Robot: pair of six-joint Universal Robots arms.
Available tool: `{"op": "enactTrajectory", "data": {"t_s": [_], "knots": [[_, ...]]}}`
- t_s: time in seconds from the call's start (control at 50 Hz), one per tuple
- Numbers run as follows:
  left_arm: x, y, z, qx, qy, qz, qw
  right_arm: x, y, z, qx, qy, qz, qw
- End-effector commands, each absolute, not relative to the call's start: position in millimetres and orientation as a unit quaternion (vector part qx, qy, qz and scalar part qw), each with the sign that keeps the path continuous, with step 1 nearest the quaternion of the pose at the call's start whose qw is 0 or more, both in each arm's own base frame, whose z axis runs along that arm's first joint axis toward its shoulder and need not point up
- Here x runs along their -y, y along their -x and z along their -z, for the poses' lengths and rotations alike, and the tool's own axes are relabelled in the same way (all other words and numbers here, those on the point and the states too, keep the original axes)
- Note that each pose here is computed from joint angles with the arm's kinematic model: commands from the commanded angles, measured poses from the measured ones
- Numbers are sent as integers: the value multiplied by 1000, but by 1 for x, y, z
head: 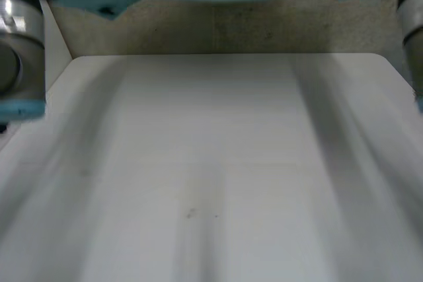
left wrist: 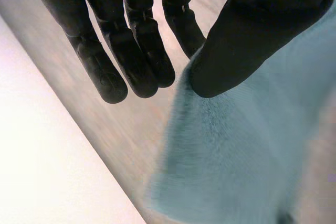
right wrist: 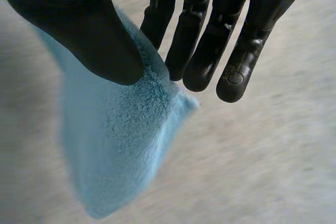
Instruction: Fold the laundry
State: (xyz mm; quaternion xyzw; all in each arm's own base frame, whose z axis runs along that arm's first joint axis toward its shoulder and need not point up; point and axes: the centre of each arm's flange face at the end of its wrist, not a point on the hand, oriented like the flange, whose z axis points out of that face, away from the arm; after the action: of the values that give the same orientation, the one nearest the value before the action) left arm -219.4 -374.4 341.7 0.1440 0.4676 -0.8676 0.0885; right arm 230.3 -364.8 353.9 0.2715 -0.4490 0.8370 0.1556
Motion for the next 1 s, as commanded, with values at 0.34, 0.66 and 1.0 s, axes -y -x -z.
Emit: {"op": "enactTrajectory", "data": {"t_s": [0.34, 0.66, 1.0], "knots": [[310, 201, -142, -710, -230, 662, 63, 333, -220, -149, 657, -398, -636, 73], [217, 163, -208, -792, -241, 557, 55, 240, -166, -201, 749, -512, -409, 93], [284, 182, -200, -719, -297, 625, 73, 312, -167, -185, 684, -514, -493, 158]]}}
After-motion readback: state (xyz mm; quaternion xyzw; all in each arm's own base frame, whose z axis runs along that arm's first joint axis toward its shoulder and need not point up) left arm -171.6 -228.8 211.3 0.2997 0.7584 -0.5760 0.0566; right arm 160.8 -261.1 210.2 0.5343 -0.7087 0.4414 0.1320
